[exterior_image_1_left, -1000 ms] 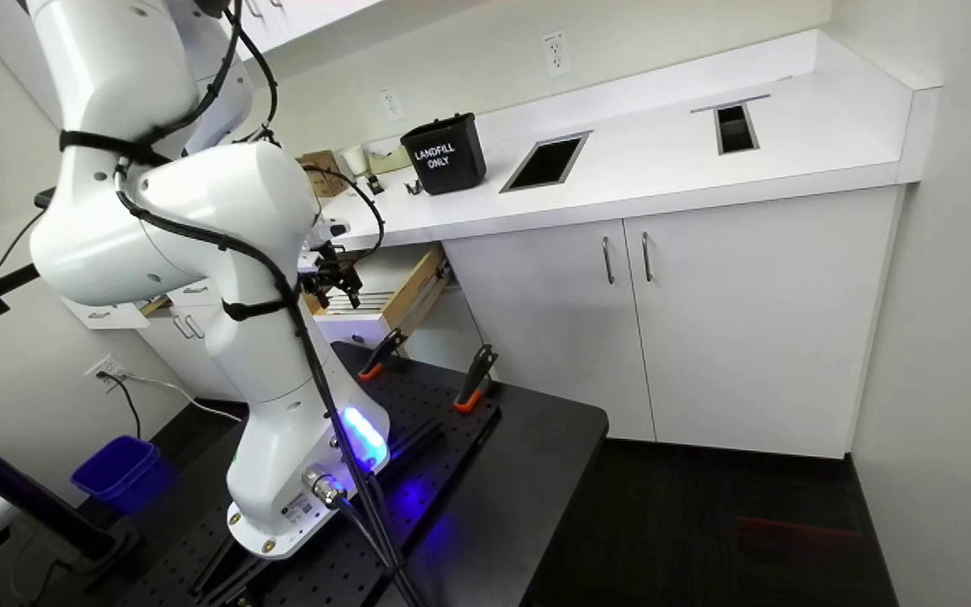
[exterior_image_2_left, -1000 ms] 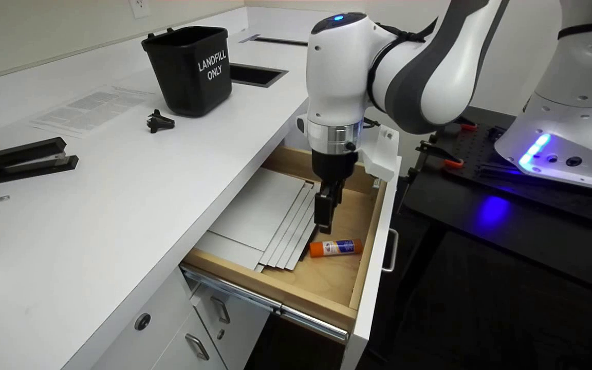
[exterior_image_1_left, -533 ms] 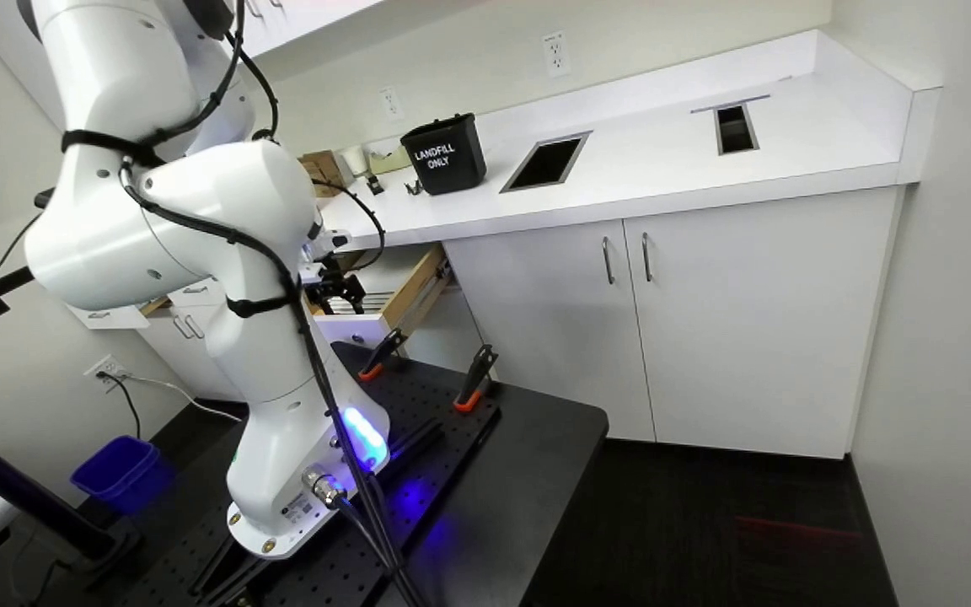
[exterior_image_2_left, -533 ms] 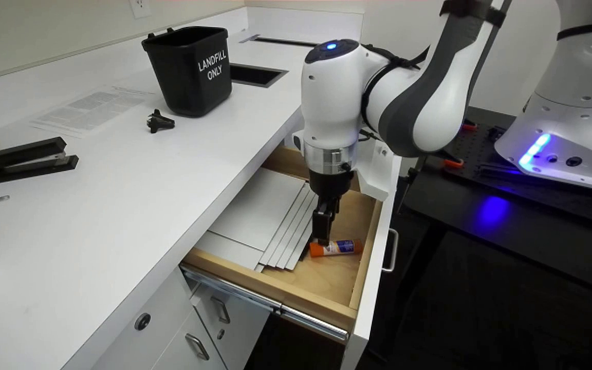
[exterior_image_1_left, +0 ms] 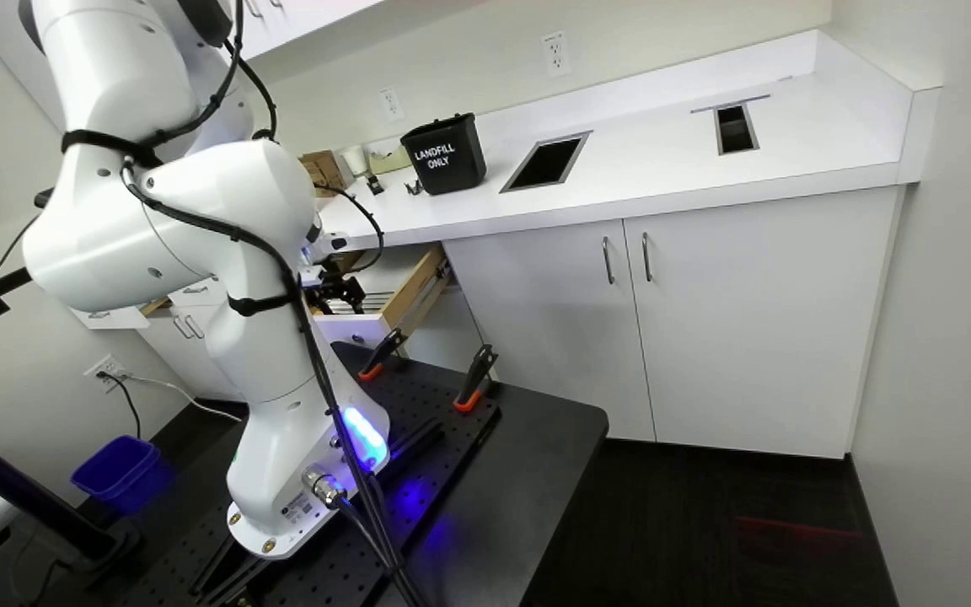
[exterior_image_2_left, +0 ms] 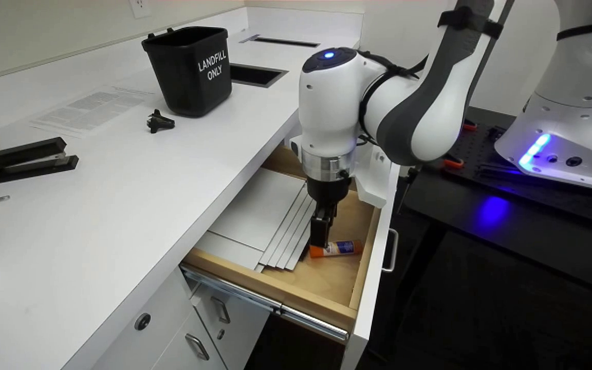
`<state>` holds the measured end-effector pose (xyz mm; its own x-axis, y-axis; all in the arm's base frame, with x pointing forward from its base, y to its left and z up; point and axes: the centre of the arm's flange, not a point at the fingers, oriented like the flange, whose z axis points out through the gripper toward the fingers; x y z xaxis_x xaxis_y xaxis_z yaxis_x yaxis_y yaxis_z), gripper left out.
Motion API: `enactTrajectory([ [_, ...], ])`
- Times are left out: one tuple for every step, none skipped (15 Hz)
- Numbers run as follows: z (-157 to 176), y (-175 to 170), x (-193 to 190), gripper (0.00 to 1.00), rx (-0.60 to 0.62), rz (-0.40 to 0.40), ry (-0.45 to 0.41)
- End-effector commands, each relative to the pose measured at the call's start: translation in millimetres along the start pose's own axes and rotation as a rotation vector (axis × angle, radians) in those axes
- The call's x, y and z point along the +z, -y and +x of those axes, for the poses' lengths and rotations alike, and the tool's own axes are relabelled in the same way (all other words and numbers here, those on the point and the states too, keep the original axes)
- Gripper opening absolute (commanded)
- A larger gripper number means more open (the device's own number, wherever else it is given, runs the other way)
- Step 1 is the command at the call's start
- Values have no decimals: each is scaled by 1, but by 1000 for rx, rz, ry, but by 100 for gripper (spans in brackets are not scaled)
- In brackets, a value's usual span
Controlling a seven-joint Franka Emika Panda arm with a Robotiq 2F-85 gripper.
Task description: Remove the glue stick from the drawer and put it on the table
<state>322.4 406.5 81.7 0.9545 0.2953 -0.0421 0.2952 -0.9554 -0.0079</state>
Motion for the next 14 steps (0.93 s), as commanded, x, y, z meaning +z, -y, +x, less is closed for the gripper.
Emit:
enactTrajectory([
  [0,8,1,100,4,-20,5],
  [-3,10,-1,100,2,-20,5],
  [-7,14,-4,100,1,-26,-1],
  [-10,17,-7,100,4,-31,-4],
  [-14,21,-9,100,5,-34,-6],
  [-17,24,-11,100,6,-39,-9],
  [-20,27,-13,100,12,-45,-16],
  [-23,30,-15,100,15,-49,-24],
  [-25,32,-16,100,20,-52,-28],
  [-26,34,-16,100,23,-57,-36],
  [-27,34,-15,100,23,-59,-38],
  [-26,34,-15,100,30,-62,-37],
  [-24,33,-13,100,28,-66,-36],
  [-23,31,-11,75,34,-69,-33],
])
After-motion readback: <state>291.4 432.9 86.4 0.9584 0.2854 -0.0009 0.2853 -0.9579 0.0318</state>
